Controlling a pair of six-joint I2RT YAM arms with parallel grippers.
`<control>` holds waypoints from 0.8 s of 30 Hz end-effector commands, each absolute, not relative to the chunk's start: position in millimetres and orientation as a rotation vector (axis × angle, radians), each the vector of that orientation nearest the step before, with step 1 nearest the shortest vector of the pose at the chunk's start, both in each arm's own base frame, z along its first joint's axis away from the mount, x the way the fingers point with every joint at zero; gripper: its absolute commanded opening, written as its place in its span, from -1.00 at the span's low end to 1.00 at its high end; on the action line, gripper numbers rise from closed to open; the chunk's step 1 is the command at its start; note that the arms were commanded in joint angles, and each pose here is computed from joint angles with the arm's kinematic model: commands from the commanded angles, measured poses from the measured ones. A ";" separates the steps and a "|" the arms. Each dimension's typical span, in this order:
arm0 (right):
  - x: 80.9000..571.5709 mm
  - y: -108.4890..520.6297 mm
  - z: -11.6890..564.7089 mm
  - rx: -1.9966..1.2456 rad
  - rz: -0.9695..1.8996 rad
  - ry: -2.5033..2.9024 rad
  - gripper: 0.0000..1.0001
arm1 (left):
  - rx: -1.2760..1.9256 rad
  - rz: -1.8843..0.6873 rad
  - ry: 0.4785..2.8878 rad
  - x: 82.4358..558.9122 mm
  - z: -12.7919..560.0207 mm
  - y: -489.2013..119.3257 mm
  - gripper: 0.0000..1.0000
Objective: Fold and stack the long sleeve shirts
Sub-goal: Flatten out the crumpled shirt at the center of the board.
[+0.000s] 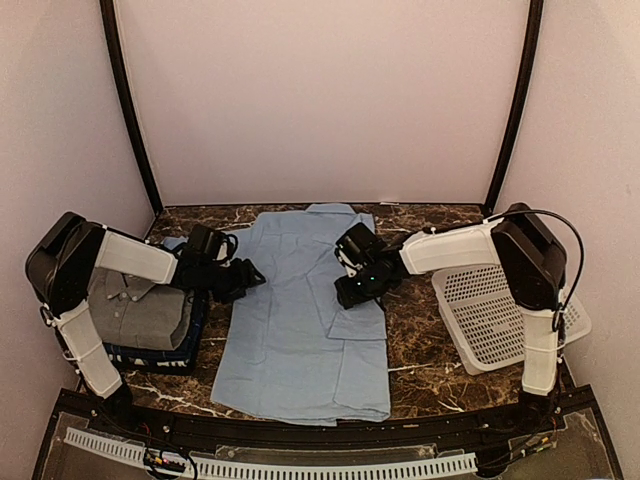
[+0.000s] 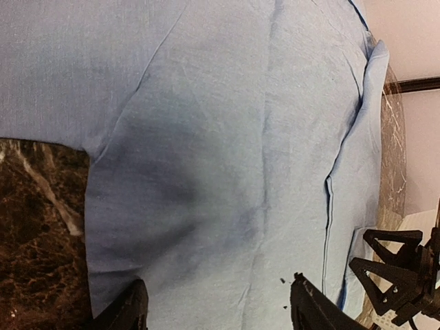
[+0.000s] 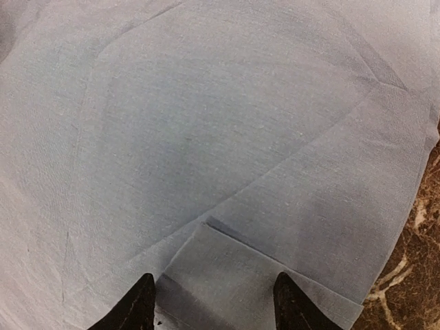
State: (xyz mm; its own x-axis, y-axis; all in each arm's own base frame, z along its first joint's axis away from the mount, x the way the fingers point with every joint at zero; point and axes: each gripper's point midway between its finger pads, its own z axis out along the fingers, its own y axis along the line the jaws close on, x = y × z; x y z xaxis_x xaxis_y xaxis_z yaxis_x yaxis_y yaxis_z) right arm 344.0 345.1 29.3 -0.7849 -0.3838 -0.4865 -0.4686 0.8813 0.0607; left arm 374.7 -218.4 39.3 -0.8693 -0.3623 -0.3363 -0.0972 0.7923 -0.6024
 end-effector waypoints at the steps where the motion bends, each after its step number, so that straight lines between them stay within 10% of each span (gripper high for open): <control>1: 341.4 355.3 25.8 -0.609 0.243 2.593 0.04 | -0.406 -0.729 2.613 359.5 20.3 -192.9 0.39; 11: 344.6 355.0 34.6 -0.586 0.237 2.583 -0.71 | -0.402 -0.742 2.610 359.1 20.8 -192.3 0.38; 24: 352.0 365.6 42.6 -0.564 0.131 2.577 0.08 | -0.383 -0.782 2.599 359.6 24.0 -197.1 0.36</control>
